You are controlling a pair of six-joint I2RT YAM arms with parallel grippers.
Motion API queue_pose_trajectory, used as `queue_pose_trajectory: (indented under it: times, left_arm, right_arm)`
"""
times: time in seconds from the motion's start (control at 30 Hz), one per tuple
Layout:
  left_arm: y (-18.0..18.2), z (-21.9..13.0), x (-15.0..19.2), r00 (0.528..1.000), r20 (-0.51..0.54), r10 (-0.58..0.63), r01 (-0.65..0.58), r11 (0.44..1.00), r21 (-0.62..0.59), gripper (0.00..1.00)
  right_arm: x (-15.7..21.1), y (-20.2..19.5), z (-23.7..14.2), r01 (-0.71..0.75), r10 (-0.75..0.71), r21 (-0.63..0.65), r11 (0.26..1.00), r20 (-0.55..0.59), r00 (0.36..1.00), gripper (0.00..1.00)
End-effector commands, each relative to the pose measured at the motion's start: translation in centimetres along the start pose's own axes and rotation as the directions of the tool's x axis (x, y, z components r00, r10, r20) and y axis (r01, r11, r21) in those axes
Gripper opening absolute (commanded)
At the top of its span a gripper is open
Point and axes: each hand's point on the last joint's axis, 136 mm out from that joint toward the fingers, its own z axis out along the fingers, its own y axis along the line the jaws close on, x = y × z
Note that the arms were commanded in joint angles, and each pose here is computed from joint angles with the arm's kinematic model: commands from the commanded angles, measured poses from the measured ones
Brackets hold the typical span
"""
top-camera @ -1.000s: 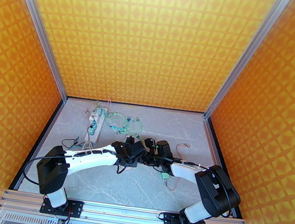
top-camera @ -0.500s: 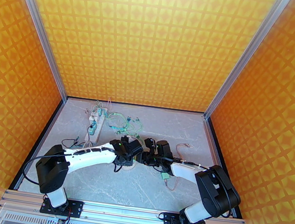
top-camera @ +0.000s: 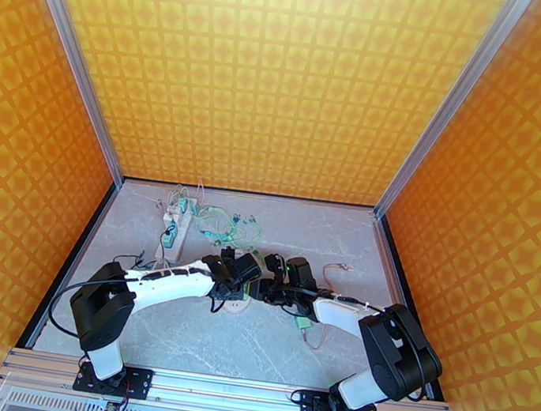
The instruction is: Pull the plug off the socket
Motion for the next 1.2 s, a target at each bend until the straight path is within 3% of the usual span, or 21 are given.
queue_pose_trajectory:
  times: [0.0, 0.17, 0.73, 0.9, 1.17]
  left_arm:
    - [0.8, 1.0, 0.9, 1.000, -0.021, 0.019, -0.019, 0.999, -0.036, 0.26]
    - [0.4, 1.1, 1.2, 0.999, -0.028, 0.031, -0.032, 0.999, -0.039, 0.23]
    - [-0.2, 1.1, 2.0, 0.998, -0.042, 0.050, -0.051, 0.998, -0.034, 0.16]
    - [-0.3, 1.0, 2.0, 0.998, -0.042, 0.051, -0.052, 0.998, -0.028, 0.14]
    - [-1.4, -0.3, 1.1, 0.994, -0.023, 0.104, -0.104, 0.995, -0.011, 0.10]
  right_arm:
    - [1.8, -0.2, -0.1, -0.069, 0.069, 0.013, 0.998, -0.064, 0.996, 0.44]
    - [1.4, 1.5, 0.3, -0.059, 0.056, -0.034, 0.998, -0.077, 0.995, 0.45]
    - [0.0, 0.6, 2.1, -0.173, 0.172, -0.068, 0.983, -0.019, 0.985, 0.47]
    - [0.8, -0.8, 2.3, -0.186, 0.186, -0.013, 0.982, -0.028, 0.982, 0.42]
    - [4.8, -5.5, 2.6, -0.200, 0.223, 0.178, 0.964, -0.120, 0.967, 0.39]
